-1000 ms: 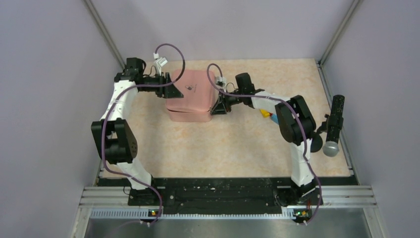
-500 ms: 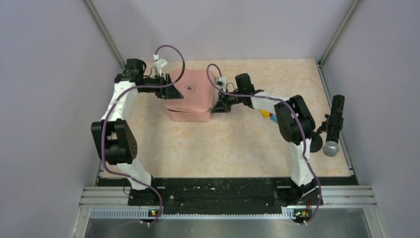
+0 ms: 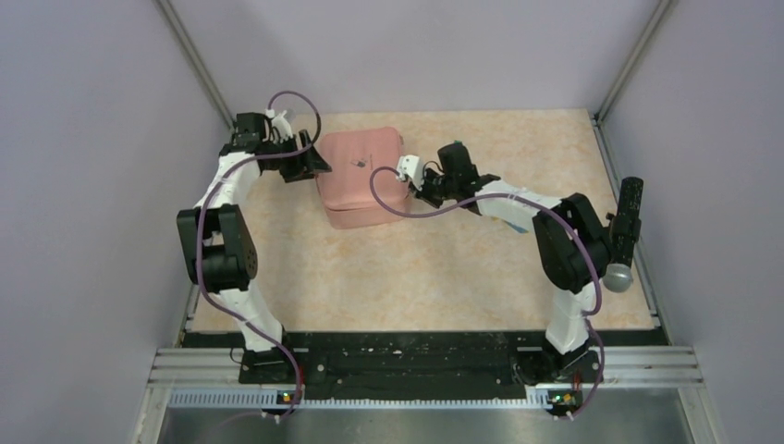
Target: Organize the medicine kit
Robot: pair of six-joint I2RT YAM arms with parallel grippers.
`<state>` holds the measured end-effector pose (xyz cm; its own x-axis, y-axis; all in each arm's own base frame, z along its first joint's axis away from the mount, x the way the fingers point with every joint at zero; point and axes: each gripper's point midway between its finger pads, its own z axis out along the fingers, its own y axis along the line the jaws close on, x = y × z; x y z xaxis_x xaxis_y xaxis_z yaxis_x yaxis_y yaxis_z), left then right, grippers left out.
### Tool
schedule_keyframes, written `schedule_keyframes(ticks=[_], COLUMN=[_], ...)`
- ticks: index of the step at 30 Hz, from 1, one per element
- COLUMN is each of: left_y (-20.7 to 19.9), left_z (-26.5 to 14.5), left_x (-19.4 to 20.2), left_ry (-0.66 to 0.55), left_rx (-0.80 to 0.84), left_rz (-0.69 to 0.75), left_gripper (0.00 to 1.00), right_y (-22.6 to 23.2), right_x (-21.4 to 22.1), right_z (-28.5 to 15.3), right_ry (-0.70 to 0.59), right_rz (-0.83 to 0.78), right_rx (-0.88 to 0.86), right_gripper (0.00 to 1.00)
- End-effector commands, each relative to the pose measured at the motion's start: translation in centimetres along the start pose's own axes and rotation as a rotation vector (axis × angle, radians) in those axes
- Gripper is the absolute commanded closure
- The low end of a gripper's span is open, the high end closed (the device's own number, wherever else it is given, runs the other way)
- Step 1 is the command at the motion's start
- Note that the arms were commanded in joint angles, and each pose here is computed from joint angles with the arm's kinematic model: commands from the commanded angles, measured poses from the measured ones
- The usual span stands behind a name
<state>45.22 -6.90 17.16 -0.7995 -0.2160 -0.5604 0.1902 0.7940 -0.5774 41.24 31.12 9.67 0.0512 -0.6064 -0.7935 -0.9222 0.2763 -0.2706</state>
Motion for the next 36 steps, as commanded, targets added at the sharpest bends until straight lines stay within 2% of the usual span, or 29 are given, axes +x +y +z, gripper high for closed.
schedule_keyframes(ticks=[1, 6, 9, 11, 14, 17, 19, 24, 27, 29, 32, 36], left_y=[-1.0, -5.6, -7.3, -7.1, -6.1, -5.3, -5.6, -4.2, -3.1, -2.4, -1.5, -3.6], left_z=[2.6, 4.3, 3.5, 2.0, -0.2, -0.5, 0.6, 6.0, 8.8, 10.3, 11.5, 9.7], left_x=[1.0, 5.0, 5.6, 4.8, 1.1, -5.0, -9.1, -14.6, -14.5, -13.7, -11.2, -7.7], left_ry=[0.004, 0.1, 0.106, 0.092, -0.003, -0.205, -0.303, -0.349, -0.341, -0.303, -0.237, -0.157], left_rx=[0.068, 0.18, 0.199, 0.162, 0.106, 0.09, 0.106, 0.17, 0.141, 0.166, 0.193, 0.339], left_rz=[-0.064, 0.049, 0.088, 0.142, 0.244, 0.322, 0.371, 0.268, 0.327, 0.312, 0.307, 0.259], left_gripper=[0.3, 0.34, 0.35, 0.35, 0.35, 0.29, 0.27, 0.21, 0.04, 0.01, 0.03, 0.18], right_y=[-4.8, -9.0, -10.0, -10.0, -9.0, -8.1, -6.7, -6.1, -6.2, -6.1, -5.9, -5.7], right_x=[0.5, 1.1, 2.4, 2.9, 2.5, 1.9, 2.3, 2.5, 2.6, 2.9, 3.2, 3.4], right_z=[-2.5, -3.9, -4.6, -4.8, -4.7, -4.1, -3.5, -2.7, -3.0, -3.1, -3.2, -3.0], right_ry=[0.112, 0.125, 0.147, 0.146, 0.108, 0.064, 0.082, 0.113, 0.122, 0.13, 0.138, 0.132], right_rz=[-0.139, -0.038, -0.008, -0.03, -0.071, -0.074, -0.073, -0.104, -0.121, -0.132, -0.145, -0.139], right_rx=[0.241, 0.458, 0.481, 0.454, 0.35, 0.259, 0.152, 0.072, 0.079, 0.079, 0.078, 0.075], right_gripper=[1.0, 1.0, 1.0, 1.0, 1.0, 1.0, 1.0, 1.0, 1.0, 1.0, 1.0, 1.0])
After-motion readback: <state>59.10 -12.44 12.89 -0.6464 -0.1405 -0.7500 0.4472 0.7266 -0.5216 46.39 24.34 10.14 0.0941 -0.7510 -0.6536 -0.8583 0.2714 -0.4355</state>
